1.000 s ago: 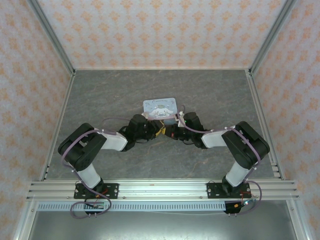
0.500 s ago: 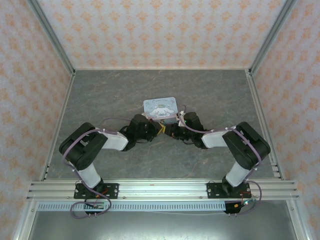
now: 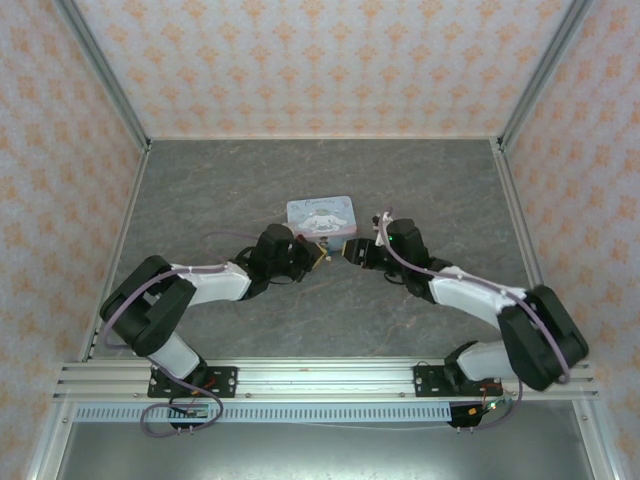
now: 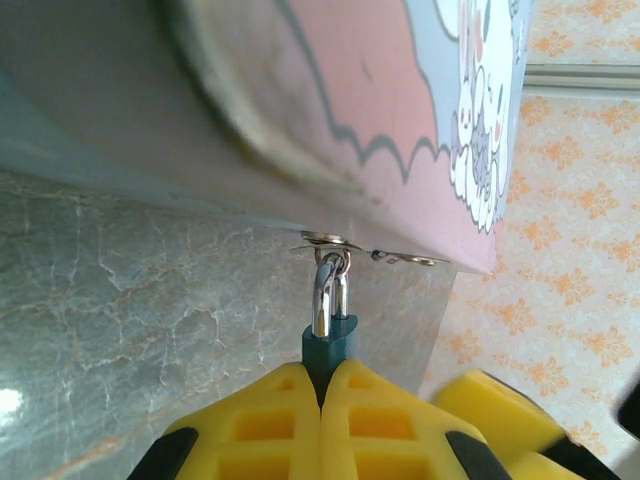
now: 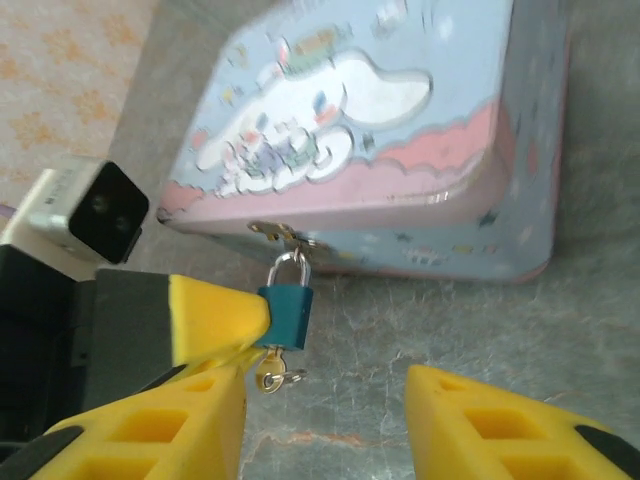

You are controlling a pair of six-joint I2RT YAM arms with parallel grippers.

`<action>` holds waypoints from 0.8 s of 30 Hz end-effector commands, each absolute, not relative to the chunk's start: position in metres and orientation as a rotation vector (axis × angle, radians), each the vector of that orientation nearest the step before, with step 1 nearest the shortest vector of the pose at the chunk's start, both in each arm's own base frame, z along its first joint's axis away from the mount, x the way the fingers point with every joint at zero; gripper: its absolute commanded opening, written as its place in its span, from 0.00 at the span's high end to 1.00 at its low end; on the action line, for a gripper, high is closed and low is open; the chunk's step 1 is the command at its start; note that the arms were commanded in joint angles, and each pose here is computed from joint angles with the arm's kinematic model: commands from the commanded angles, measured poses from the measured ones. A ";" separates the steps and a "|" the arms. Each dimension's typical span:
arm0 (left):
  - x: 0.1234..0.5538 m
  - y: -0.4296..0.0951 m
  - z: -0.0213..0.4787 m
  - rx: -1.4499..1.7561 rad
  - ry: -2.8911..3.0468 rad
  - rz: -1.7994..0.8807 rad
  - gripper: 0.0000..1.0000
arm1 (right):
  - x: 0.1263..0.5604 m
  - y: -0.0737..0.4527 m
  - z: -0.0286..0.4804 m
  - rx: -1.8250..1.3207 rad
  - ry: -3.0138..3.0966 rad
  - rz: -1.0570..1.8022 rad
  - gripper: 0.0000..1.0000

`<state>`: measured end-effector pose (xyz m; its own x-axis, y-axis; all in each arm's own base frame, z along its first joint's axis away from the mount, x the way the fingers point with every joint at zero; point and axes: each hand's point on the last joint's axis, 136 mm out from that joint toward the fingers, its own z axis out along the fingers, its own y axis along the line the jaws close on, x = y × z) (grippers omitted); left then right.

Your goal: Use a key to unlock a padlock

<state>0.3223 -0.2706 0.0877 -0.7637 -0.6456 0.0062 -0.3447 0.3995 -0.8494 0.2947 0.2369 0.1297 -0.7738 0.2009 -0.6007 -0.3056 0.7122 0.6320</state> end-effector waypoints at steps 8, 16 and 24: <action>0.320 -0.258 0.113 -1.051 2.350 -1.211 1.00 | 0.270 0.220 0.191 -0.628 1.954 0.507 0.58; 0.319 -0.254 0.125 -1.062 2.348 -1.194 1.00 | 0.246 0.248 0.163 -1.191 1.729 0.065 0.56; 0.321 -0.259 0.135 -1.040 2.352 -1.215 1.00 | 0.242 0.274 0.153 -1.387 1.588 -0.065 0.56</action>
